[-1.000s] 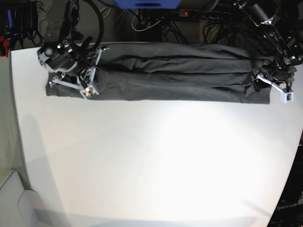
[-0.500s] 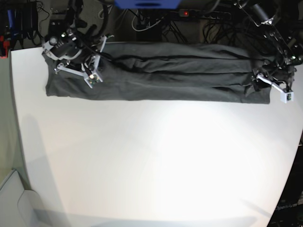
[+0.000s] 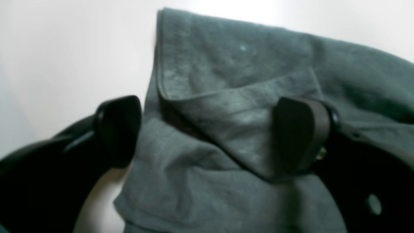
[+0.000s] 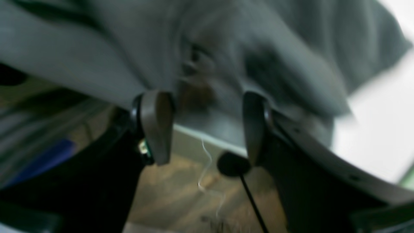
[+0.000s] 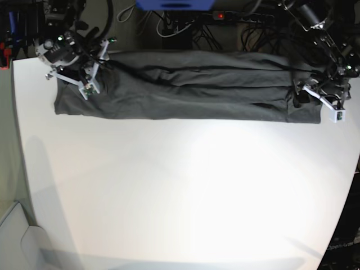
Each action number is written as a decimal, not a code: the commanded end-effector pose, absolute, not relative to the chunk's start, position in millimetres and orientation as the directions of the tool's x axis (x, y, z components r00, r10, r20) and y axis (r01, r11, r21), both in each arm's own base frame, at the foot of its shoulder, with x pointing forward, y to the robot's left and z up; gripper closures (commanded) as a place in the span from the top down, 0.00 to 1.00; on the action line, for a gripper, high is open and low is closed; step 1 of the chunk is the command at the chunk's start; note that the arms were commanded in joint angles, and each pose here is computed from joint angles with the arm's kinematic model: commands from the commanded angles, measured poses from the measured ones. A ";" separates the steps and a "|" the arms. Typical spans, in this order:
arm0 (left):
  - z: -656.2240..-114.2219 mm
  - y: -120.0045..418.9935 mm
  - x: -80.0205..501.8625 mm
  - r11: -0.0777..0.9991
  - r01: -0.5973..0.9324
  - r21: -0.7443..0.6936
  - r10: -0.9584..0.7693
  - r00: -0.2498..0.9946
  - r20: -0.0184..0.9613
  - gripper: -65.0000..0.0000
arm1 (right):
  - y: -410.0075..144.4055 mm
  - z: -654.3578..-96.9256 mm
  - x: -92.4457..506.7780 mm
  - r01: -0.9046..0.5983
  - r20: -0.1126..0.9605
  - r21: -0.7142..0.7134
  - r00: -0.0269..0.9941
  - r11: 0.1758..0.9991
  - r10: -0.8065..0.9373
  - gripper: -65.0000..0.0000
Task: Layout the t-shirt on the table in an organized manner, then fold the t-shirt properly
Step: 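Hold both strip ends with both grippers and pull the strip taut, then carry the strip end with the left gripper toward the right gripper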
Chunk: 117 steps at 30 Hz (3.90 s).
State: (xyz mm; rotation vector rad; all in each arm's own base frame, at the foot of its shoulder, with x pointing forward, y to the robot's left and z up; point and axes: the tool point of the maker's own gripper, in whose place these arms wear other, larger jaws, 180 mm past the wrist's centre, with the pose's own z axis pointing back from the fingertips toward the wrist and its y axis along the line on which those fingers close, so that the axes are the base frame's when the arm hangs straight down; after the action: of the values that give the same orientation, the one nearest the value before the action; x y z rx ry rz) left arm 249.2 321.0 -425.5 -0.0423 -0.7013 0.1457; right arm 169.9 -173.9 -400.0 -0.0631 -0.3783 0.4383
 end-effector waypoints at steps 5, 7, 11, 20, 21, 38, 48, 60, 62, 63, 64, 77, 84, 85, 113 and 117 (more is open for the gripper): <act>-427.1 325.2 244.5 0.990 -0.122 -0.070 0.139 0.776 0.615 1.00 | -214.1 -388.7 170.3 -0.286 0.365 -0.196 0.866 0.938 0.341 0.54; -427.1 325.2 244.5 0.990 -0.122 -0.070 0.139 0.776 0.615 1.00 | -231.2 -386.4 165.5 -0.237 0.359 -0.216 0.883 0.947 0.302 0.54; -426.6 325.0 245.3 0.990 -0.122 -0.071 0.140 0.775 0.617 1.00 | -243.4 -381.5 167.0 -0.197 0.366 -0.236 0.889 0.952 0.275 0.54; -399.4 328.7 254.8 0.994 -0.107 -0.017 0.091 0.742 0.664 1.00 | -245.4 -368.0 194.9 -0.164 0.347 -0.247 0.905 0.955 0.245 0.53; -398.9 328.8 254.0 0.994 -0.106 -0.012 0.088 0.751 0.654 1.00 | -244.6 -366.2 198.5 -0.160 0.355 -0.246 0.903 0.956 0.243 0.53; -396.9 327.5 253.3 0.995 -0.098 0.004 0.072 0.765 0.640 1.00 | -230.3 -379.2 231.0 -0.180 0.414 -0.180 0.878 0.967 0.240 0.53; -433.9 313.8 235.7 0.989 -0.121 -0.081 0.145 0.813 0.564 1.00 | -231.7 -378.3 232.1 -0.179 0.417 -0.186 0.876 0.966 0.243 0.53; -444.1 307.2 232.0 0.986 -0.123 -0.113 0.165 0.823 0.544 0.59 | -231.7 -379.5 230.6 -0.180 0.412 -0.184 0.879 0.966 0.242 0.53; -445.2 307.0 230.6 0.987 -0.122 -0.109 0.162 0.829 0.535 0.37 | -231.7 -379.5 230.6 -0.180 0.412 -0.184 0.879 0.966 0.242 0.53; -445.2 306.9 230.8 0.987 -0.122 -0.109 0.162 0.830 0.534 0.26 | -231.7 -379.5 230.6 -0.180 0.412 -0.184 0.879 0.966 0.242 0.53; -444.8 306.9 231.5 0.987 -0.121 -0.110 0.162 0.829 0.535 0.16 | -231.7 -379.5 230.6 -0.180 0.412 -0.184 0.879 0.966 0.242 0.53; -384.1 291.5 255.1 0.996 -0.085 -0.015 0.073 0.735 0.674 0.00 | -231.7 -379.5 230.6 -0.180 0.412 -0.184 0.879 0.966 0.242 0.53; -336.5 218.4 268.3 0.993 0.076 0.093 -0.119 0.685 0.719 0.00 | -231.7 -379.5 230.6 -0.180 0.412 -0.184 0.879 0.966 0.242 0.53; -337.6 203.1 267.8 0.991 0.094 0.092 -0.131 0.689 0.713 0.00 | -231.7 -379.5 230.6 -0.180 0.412 -0.184 0.879 0.966 0.242 0.53; -348.7 -76.8 245.2 0.840 0.538 -0.069 -0.307 0.576 0.758 0.00 | -220.7 -377.3 239.1 -0.218 0.423 -0.184 0.863 0.959 0.277 0.53; -353.5 -83.1 240.8 0.838 0.540 -0.079 -0.309 0.588 0.748 0.00 | -220.9 -377.0 239.0 -0.217 0.423 -0.185 0.863 0.958 0.277 0.54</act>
State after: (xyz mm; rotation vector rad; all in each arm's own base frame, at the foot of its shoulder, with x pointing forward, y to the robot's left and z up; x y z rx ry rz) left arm 235.0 -77.1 -365.6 -0.2957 -0.7576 -0.5136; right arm 232.3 -218.4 -385.6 -0.1192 -0.4292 0.2569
